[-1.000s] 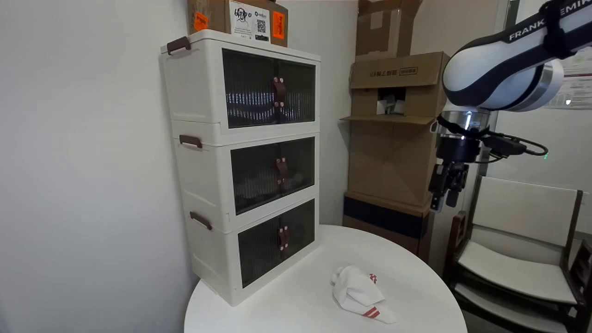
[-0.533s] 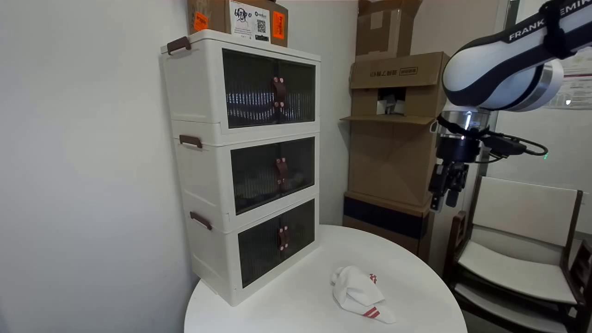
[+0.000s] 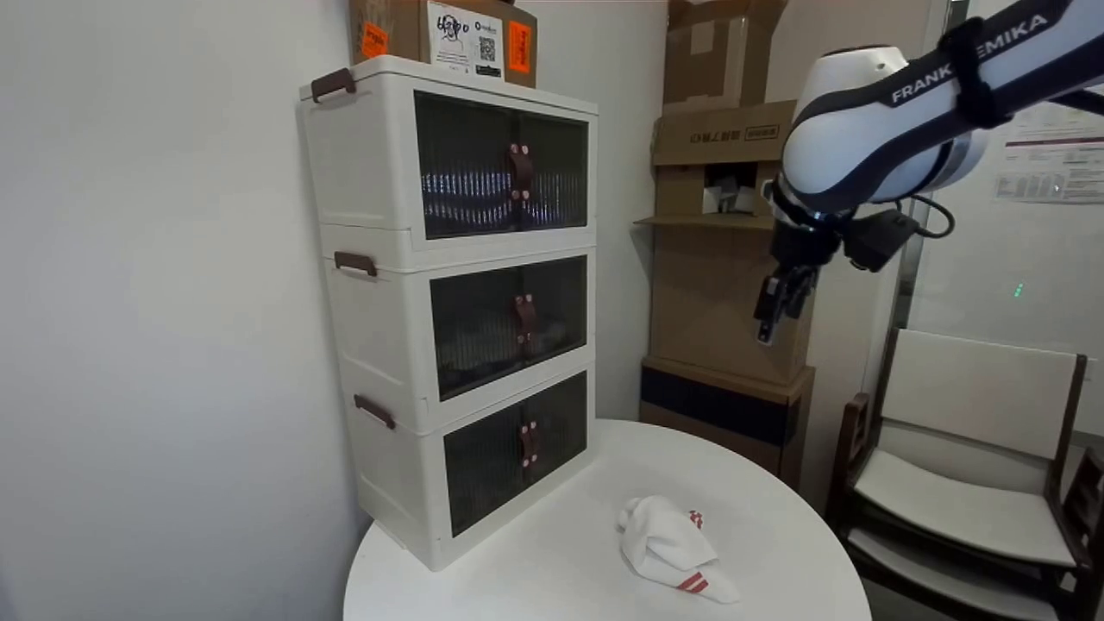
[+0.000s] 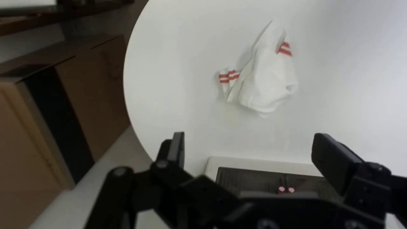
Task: Open the drawer
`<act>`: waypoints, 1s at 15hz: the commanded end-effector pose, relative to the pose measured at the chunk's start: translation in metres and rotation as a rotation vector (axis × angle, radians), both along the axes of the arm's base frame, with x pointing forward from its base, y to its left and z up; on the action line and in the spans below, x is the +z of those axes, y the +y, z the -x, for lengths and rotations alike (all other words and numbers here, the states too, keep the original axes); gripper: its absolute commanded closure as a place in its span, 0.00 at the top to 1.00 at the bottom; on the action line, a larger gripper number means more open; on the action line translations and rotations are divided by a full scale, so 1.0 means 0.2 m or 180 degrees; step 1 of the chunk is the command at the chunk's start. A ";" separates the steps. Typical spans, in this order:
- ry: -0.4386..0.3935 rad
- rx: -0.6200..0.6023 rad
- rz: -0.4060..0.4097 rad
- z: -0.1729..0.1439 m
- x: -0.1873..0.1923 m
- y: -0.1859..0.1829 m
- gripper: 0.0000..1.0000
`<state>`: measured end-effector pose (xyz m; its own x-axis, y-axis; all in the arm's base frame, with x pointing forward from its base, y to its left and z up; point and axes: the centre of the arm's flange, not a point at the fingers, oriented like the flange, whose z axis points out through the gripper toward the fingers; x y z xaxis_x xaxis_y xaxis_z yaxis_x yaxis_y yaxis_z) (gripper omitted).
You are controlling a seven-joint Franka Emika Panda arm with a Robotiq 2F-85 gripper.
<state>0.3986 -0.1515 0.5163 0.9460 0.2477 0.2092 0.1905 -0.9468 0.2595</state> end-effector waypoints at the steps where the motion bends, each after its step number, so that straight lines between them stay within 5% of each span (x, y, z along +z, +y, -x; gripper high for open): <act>1: -0.0360 0.0136 0.0538 -0.37 0.04 0.19 1.00; 9: -0.1238 0.0641 0.1569 -0.87 -0.20 0.71 1.00; 11: -0.1435 0.0518 0.1752 -0.89 -0.22 0.79 1.00; 15: -0.1652 -0.0161 0.1705 -0.84 -0.28 0.91 1.00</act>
<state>0.5625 0.0022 0.5074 0.7630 0.4923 0.4189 0.0218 -0.6673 0.7444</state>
